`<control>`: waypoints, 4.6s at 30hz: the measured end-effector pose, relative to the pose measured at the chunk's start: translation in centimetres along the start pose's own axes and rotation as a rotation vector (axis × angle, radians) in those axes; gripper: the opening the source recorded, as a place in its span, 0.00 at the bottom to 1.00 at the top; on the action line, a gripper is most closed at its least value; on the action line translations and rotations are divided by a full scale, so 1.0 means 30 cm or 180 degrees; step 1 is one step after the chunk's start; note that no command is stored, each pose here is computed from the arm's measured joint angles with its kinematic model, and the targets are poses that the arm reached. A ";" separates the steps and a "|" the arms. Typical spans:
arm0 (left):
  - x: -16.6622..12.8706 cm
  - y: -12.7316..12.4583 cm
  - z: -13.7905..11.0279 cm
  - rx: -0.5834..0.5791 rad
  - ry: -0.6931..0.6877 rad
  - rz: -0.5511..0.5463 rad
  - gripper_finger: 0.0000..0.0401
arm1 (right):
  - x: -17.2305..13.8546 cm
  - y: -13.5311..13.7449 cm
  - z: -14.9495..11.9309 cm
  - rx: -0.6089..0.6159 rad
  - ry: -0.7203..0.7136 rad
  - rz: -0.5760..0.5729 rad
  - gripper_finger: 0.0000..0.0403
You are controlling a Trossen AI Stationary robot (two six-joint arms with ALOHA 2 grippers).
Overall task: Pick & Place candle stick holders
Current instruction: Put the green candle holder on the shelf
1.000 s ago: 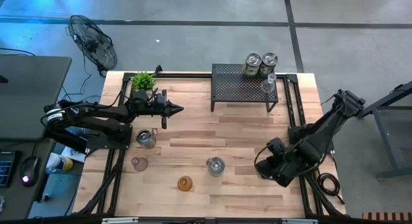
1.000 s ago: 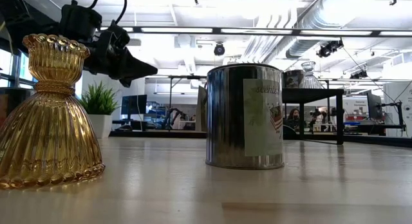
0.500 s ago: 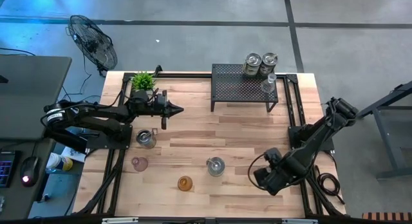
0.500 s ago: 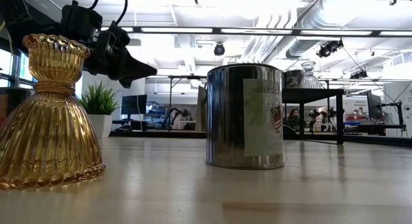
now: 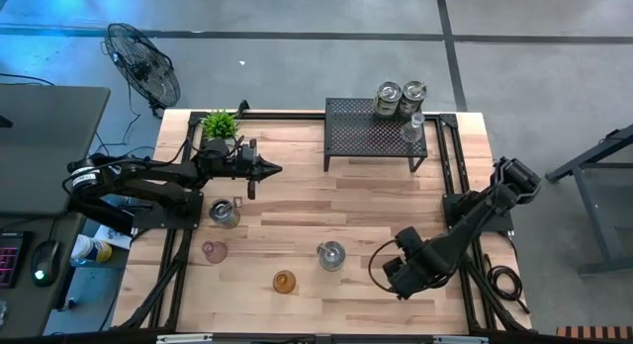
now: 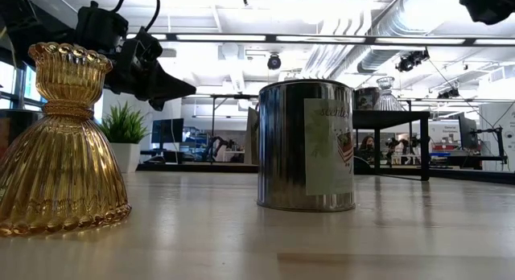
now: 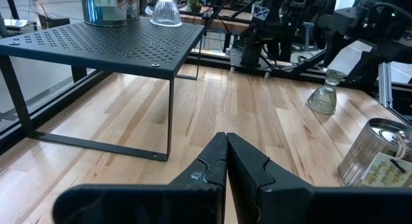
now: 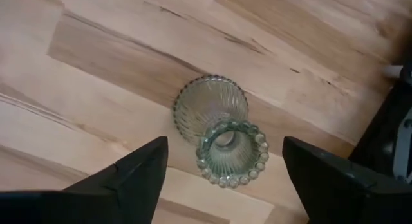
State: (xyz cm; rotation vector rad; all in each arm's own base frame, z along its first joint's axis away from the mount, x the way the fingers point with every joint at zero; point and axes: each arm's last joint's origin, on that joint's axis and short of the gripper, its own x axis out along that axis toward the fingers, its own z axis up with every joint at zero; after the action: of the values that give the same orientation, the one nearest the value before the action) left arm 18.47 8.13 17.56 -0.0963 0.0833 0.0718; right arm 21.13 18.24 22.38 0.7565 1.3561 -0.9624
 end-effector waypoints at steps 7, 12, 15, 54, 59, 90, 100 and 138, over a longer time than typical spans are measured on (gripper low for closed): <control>0.000 0.000 0.000 0.0000 0.0001 -0.0007 0.01 | 0.020 0.002 -0.011 0.0061 0.0048 -0.0018 0.68; 0.000 -0.001 0.000 -0.0002 0.0004 -0.0028 0.01 | 0.093 0.002 -0.037 0.0090 0.0102 0.0157 0.64; 0.000 -0.001 0.000 -0.0002 0.0004 -0.0027 0.01 | 0.118 0.001 -0.042 0.0124 0.0070 0.0225 0.60; 0.000 0.000 0.000 0.0024 -0.0001 -0.0015 0.01 | -0.427 -0.249 0.879 -0.0680 -0.0592 0.0531 0.36; 0.000 0.000 0.000 0.0025 -0.0003 -0.0015 0.01 | -0.403 -0.335 1.046 -0.0816 -0.0570 0.0283 0.37; 0.000 -0.001 0.000 0.0024 -0.0001 -0.0023 0.01 | -0.200 -0.446 1.204 -0.0816 -0.0342 -0.0100 0.41; 0.000 -0.001 0.000 0.0024 -0.0001 -0.0022 0.01 | -0.199 -0.454 1.209 -0.0800 -0.0388 -0.0224 0.37; 0.000 -0.001 0.000 0.0023 -0.0001 -0.0018 0.01 | -0.200 -0.457 1.223 -0.0764 -0.0541 -0.0338 0.45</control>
State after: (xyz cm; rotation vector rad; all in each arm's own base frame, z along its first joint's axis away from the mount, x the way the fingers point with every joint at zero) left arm 18.47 8.12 17.57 -0.0894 0.0828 0.0658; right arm 25.40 -19.69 33.02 0.4155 1.3429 -0.9055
